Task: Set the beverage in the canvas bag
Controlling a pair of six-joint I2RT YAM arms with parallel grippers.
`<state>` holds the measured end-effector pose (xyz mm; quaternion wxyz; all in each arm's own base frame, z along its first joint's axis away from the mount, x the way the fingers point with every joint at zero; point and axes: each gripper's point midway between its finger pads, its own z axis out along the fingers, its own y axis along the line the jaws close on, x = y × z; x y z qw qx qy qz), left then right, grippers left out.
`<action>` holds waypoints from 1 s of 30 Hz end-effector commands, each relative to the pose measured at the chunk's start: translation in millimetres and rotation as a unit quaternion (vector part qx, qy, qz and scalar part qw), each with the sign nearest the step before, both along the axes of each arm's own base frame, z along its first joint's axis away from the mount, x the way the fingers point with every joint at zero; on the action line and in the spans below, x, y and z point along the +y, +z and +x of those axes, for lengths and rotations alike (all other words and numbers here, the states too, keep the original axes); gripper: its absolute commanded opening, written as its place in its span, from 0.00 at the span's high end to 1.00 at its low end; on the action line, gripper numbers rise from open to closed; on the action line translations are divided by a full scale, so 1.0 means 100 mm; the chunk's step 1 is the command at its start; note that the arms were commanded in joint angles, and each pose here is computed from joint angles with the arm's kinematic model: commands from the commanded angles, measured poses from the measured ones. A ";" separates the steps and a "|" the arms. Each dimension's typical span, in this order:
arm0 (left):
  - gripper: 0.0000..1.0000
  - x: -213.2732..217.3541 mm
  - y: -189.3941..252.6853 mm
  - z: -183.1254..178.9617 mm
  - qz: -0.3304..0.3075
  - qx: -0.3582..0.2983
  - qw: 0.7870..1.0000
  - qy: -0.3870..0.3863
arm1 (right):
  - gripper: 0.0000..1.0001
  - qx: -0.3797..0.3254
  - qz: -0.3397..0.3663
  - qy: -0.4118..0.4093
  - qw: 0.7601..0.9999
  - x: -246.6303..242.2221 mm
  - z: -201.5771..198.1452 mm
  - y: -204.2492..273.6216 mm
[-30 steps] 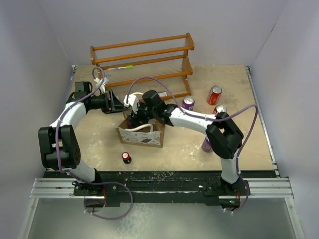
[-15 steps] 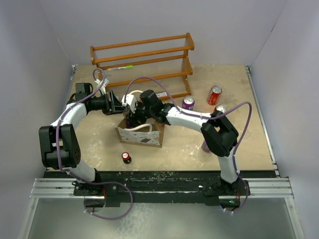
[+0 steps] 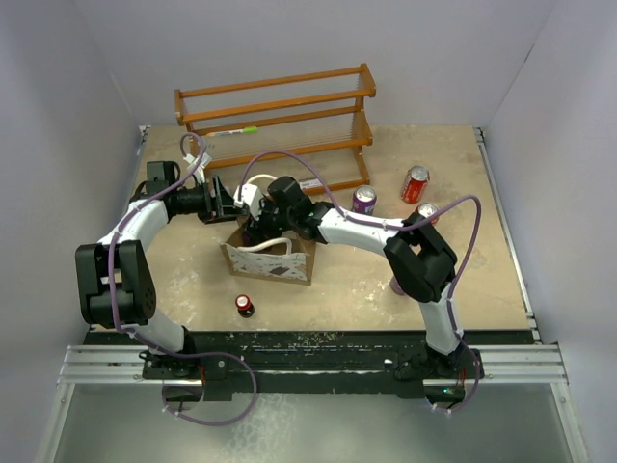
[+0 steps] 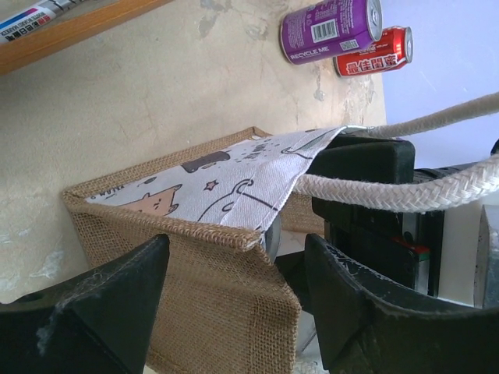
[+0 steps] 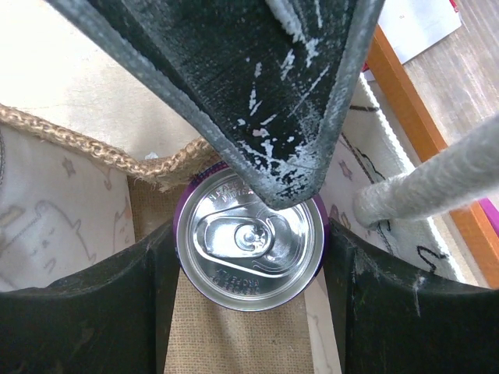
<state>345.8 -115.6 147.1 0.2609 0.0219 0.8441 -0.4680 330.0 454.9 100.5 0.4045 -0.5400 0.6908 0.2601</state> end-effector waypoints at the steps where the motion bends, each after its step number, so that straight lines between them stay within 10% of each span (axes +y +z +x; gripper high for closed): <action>1: 0.26 -0.01 0.07 0.02 0.005 -0.022 1.000 -0.002 | 0.61 -0.058 0.066 -0.013 0.996 0.21 0.21 0.59; 12: 0.25 0.00 0.12 0.02 0.010 -0.034 0.999 0.000 | 0.24 -0.053 0.058 -0.019 0.997 0.18 0.21 0.70; 30: 0.25 0.00 0.22 0.00 0.012 -0.047 0.999 0.000 | 0.19 -0.064 0.058 -0.001 0.996 0.04 0.06 0.97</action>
